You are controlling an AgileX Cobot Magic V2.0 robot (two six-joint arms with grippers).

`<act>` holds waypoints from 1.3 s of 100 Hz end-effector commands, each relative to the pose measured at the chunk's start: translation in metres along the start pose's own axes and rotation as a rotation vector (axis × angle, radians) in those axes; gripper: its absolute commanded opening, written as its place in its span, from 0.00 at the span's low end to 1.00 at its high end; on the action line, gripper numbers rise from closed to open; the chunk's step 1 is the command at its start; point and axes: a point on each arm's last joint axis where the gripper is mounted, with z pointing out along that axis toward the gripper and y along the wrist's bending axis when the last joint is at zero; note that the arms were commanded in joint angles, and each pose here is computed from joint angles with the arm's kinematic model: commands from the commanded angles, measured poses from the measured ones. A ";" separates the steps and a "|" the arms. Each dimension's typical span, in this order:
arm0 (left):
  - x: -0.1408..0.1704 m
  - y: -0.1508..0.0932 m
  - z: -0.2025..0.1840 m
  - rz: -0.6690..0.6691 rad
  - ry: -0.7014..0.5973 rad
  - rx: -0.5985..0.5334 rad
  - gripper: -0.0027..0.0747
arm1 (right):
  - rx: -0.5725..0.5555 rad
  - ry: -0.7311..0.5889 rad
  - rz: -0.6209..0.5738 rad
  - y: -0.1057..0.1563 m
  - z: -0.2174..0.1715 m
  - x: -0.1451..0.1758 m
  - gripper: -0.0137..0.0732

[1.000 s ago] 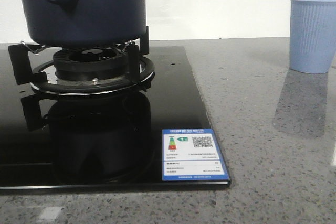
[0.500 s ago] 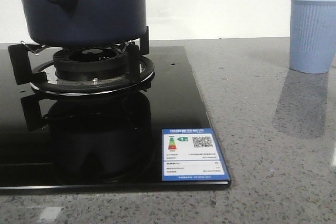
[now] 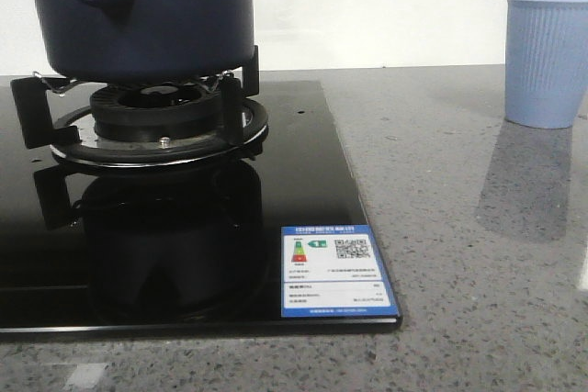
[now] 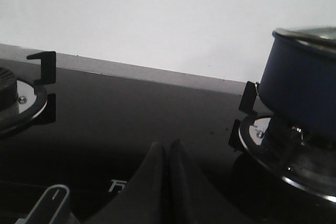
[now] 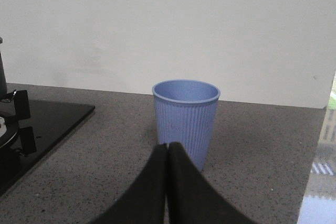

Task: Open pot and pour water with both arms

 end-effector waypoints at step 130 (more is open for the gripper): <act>0.022 0.004 -0.006 -0.009 -0.071 0.000 0.01 | 0.010 -0.017 0.014 -0.001 0.001 -0.007 0.08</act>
